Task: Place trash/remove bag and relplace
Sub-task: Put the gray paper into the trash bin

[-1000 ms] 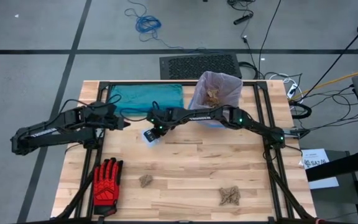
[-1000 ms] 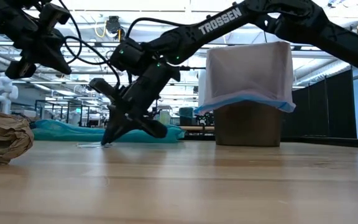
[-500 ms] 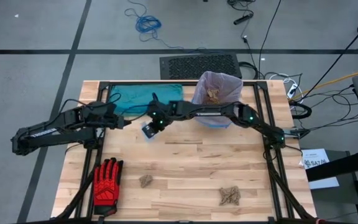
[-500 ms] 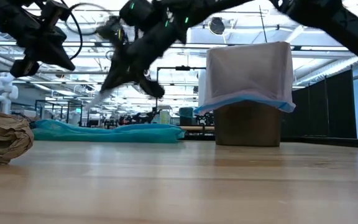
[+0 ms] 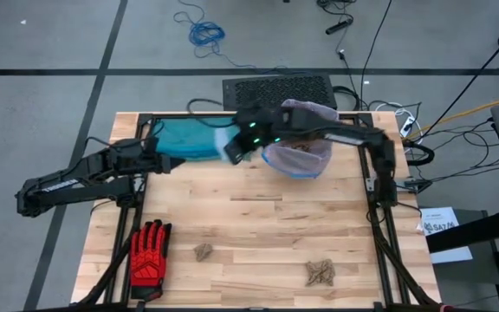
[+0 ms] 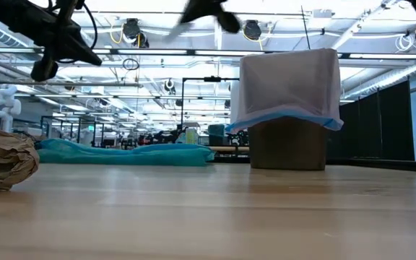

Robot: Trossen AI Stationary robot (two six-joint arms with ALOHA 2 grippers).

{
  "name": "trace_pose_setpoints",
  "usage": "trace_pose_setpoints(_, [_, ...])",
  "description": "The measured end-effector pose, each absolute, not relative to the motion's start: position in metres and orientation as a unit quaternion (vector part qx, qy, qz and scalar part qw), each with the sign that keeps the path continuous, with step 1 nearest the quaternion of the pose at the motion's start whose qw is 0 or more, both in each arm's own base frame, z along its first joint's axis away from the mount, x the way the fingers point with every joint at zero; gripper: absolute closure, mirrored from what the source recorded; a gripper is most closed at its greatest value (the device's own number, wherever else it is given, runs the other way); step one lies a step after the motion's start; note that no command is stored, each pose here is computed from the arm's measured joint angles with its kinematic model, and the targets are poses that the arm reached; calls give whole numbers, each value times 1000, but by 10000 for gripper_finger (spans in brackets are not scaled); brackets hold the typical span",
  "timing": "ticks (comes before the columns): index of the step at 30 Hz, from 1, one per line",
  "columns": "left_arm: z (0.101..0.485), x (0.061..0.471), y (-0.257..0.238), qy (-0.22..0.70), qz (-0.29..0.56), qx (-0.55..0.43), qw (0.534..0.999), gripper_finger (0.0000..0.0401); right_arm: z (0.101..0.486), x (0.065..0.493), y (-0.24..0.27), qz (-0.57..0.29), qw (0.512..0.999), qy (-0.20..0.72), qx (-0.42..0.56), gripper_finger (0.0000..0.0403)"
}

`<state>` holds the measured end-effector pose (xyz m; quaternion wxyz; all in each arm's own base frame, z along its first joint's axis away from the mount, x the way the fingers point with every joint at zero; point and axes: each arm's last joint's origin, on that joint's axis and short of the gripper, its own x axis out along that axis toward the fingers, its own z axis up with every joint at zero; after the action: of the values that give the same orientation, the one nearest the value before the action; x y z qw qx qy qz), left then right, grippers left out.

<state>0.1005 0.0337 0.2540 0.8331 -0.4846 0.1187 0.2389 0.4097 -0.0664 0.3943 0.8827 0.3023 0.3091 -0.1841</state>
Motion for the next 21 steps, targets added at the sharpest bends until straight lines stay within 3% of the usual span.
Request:
trace_pose_setpoints(5, [255,101,35,105,248,-482,834,401,425,351,-72,-261,862,348,261,403])
trace_pose_setpoints(12, [257,102,35,94,252,-480,835,401,439,294,-82,-369,809,406,211,403])
trace_pose_setpoints(16, [257,101,36,93,253,-481,834,401,431,284,-93,-397,771,455,202,403])
trace_pose_setpoints(21, [257,102,36,93,254,-481,834,401,420,292,-106,-397,760,479,186,403])
